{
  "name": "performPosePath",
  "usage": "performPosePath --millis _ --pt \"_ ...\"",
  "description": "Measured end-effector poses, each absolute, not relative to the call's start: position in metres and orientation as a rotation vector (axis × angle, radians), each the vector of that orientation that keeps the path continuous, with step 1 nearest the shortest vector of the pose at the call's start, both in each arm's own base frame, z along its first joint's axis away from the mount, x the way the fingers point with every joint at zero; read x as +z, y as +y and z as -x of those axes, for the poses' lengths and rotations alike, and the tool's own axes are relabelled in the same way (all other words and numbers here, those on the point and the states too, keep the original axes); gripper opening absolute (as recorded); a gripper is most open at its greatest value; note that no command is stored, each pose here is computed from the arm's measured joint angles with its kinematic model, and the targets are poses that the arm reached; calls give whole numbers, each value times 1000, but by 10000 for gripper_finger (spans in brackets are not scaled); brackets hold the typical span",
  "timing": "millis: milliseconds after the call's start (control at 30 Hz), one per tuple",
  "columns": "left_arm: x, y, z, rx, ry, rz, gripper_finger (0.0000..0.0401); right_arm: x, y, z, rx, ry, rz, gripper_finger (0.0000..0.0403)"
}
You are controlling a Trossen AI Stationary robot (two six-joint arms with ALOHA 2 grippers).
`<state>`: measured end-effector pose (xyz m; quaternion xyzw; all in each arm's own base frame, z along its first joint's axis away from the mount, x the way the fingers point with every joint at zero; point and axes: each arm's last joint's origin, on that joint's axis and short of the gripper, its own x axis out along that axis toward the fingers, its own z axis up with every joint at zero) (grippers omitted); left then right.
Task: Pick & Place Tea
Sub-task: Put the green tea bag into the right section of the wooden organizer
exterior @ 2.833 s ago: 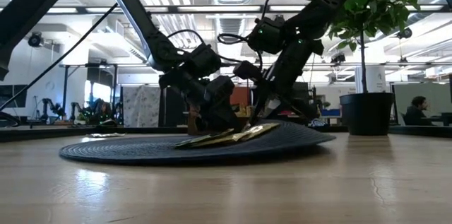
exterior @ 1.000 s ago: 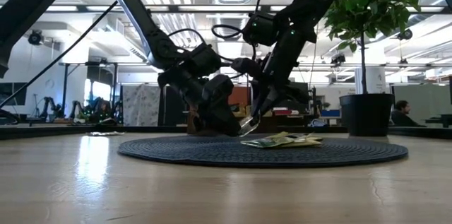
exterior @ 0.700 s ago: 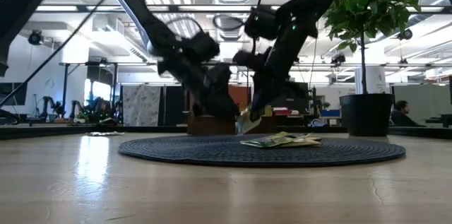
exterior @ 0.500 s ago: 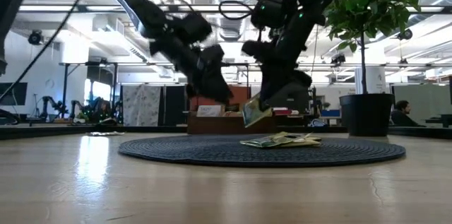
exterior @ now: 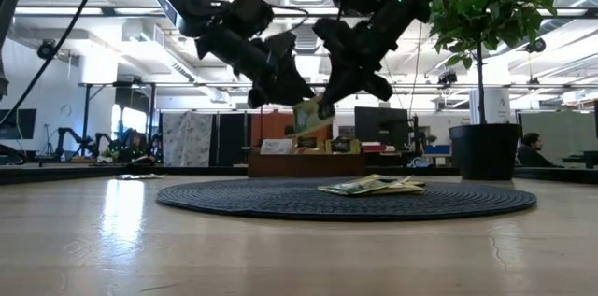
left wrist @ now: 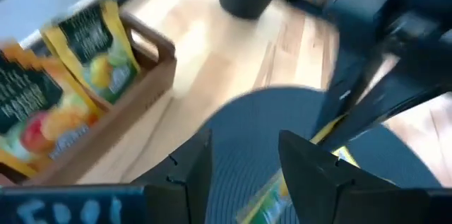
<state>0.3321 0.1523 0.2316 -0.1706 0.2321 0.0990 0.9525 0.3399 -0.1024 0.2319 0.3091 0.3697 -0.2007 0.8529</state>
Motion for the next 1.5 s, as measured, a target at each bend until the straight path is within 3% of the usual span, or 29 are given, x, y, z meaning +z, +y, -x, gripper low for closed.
performPosePath --millis 467,800,1100,1300,1500 --pt "214 133 -345 149 544 363 158 258 -104 -349 -437 691 -616 8" --pt "208 131 -341 148 613 386 158 277 -115 -344 -589 750 -403 8" --pt "208 130 -339 149 641 390 158 277 -117 -324 -660 977 -458 8" --pt "216 129 -336 144 618 369 158 261 -118 -311 -924 1035 -524 8" --pt "221 128 -335 144 607 367 158 237 -118 -321 -1014 1054 -702 9"
